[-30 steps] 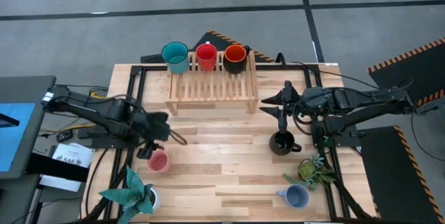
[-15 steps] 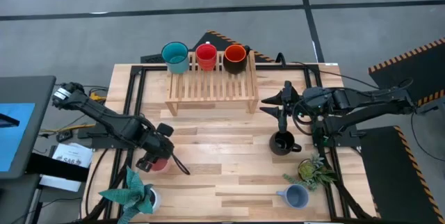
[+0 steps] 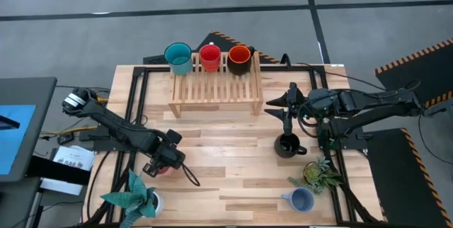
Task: Place coffee mugs
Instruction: Put the pink cup on the shelf aligned with the other blue cup
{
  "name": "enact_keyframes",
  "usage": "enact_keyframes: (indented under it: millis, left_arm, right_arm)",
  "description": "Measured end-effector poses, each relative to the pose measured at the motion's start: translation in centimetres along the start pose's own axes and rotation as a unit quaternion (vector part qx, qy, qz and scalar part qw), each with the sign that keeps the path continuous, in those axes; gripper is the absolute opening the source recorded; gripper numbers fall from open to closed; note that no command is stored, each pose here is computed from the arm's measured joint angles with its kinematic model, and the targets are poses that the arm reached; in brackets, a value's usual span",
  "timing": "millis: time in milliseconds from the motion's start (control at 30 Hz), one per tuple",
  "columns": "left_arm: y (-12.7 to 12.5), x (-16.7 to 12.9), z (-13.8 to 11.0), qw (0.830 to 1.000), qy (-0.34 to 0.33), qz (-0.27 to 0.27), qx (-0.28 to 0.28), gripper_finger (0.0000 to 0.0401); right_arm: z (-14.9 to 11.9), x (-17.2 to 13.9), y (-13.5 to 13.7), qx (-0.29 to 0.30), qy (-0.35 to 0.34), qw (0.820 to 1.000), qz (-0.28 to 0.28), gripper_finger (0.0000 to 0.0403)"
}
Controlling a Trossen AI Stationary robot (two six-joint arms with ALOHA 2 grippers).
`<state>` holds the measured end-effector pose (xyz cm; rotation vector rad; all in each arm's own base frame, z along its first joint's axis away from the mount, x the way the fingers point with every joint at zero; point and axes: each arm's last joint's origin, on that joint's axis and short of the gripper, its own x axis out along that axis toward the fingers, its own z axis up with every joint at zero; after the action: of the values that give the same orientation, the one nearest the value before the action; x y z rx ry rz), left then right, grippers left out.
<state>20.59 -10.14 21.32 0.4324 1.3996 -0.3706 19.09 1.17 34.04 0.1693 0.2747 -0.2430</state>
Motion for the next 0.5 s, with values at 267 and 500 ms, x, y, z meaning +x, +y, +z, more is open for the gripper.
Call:
enact_keyframes:
  millis: [267,500]
  left_arm:
    - [0.0,0.9,0.5,0.999,0.013,0.001,0.034,0.0098]
    - [1.2,-0.5,0.8,1.000,-0.014,0.005,0.015,0.0010]
  right_arm:
    - [0.0,0.0,0.0,-0.001,0.000,1.000,0.000,0.0162]
    - [-0.1,0.0,0.0,-0.003,0.006,1.000,-0.002,0.0162]
